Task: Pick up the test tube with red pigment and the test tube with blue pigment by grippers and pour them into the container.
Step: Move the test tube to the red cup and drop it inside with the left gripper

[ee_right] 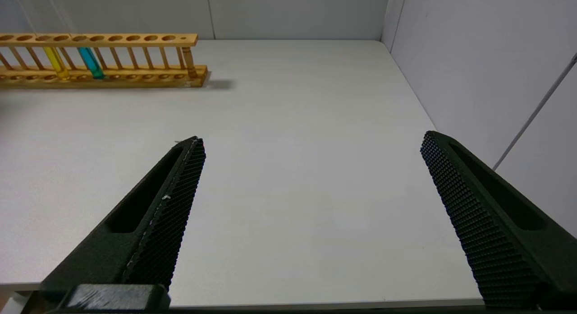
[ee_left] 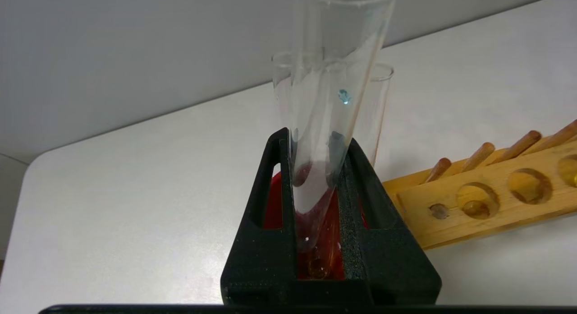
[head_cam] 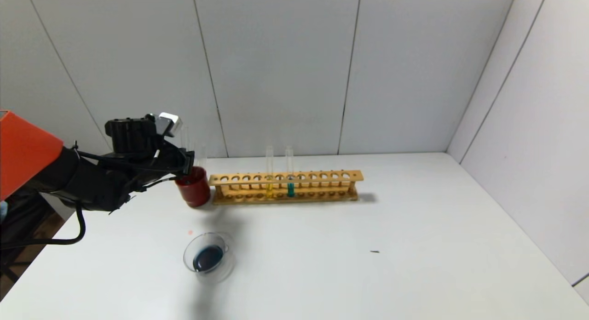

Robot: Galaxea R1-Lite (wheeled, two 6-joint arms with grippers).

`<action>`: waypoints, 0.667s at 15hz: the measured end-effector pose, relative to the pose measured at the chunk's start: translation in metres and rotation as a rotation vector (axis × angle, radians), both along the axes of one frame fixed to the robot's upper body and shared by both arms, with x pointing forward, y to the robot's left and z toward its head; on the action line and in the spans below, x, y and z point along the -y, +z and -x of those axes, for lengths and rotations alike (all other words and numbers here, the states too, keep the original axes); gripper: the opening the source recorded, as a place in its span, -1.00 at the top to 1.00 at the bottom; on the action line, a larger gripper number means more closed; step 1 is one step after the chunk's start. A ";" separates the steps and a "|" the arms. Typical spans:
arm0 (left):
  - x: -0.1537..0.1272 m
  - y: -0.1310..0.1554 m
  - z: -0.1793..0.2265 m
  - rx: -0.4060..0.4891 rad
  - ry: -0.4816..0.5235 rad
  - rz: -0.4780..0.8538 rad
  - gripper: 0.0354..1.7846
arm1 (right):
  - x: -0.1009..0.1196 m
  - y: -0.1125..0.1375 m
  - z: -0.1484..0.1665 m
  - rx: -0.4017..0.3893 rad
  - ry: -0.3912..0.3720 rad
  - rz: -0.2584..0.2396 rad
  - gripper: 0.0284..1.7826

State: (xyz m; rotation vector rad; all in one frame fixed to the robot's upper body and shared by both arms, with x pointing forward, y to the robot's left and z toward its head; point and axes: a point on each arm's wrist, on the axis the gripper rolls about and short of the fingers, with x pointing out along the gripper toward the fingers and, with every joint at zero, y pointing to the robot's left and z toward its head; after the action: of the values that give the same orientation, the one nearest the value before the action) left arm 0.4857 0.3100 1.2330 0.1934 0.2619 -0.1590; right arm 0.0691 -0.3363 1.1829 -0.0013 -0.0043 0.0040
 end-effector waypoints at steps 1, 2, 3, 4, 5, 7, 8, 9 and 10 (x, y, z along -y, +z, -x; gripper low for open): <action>0.000 -0.003 -0.001 -0.005 0.000 0.000 0.69 | 0.000 0.000 0.000 0.000 0.000 0.000 -0.96; 0.000 -0.005 -0.002 -0.010 0.000 0.000 0.69 | 0.000 0.000 0.000 0.000 0.000 0.000 -0.96; 0.000 -0.006 -0.003 -0.013 0.001 0.000 0.69 | 0.000 0.000 0.000 0.000 0.000 0.000 -0.96; -0.001 -0.007 -0.003 -0.015 0.003 0.000 0.69 | 0.000 0.000 0.000 0.000 0.000 0.000 -0.96; -0.001 -0.008 -0.003 -0.017 0.004 0.000 0.69 | 0.000 0.000 0.000 0.000 0.000 0.000 -0.96; -0.001 -0.009 -0.002 -0.023 0.004 0.001 0.69 | 0.000 0.000 0.000 0.000 0.000 0.000 -0.96; 0.000 -0.010 -0.002 -0.026 0.005 0.005 0.69 | 0.000 0.000 0.000 0.000 0.000 0.000 -0.96; -0.001 -0.010 -0.002 -0.027 0.006 0.006 0.69 | 0.000 0.000 0.000 0.000 0.000 0.000 -0.96; -0.001 -0.011 -0.002 -0.028 0.006 0.006 0.69 | 0.000 0.000 0.000 0.000 0.000 0.000 -0.96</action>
State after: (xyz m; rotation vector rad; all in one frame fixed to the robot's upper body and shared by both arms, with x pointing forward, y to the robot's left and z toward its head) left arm 0.4879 0.3106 1.2223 0.1842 0.2898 -0.1571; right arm 0.0691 -0.3363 1.1829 -0.0013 -0.0038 0.0040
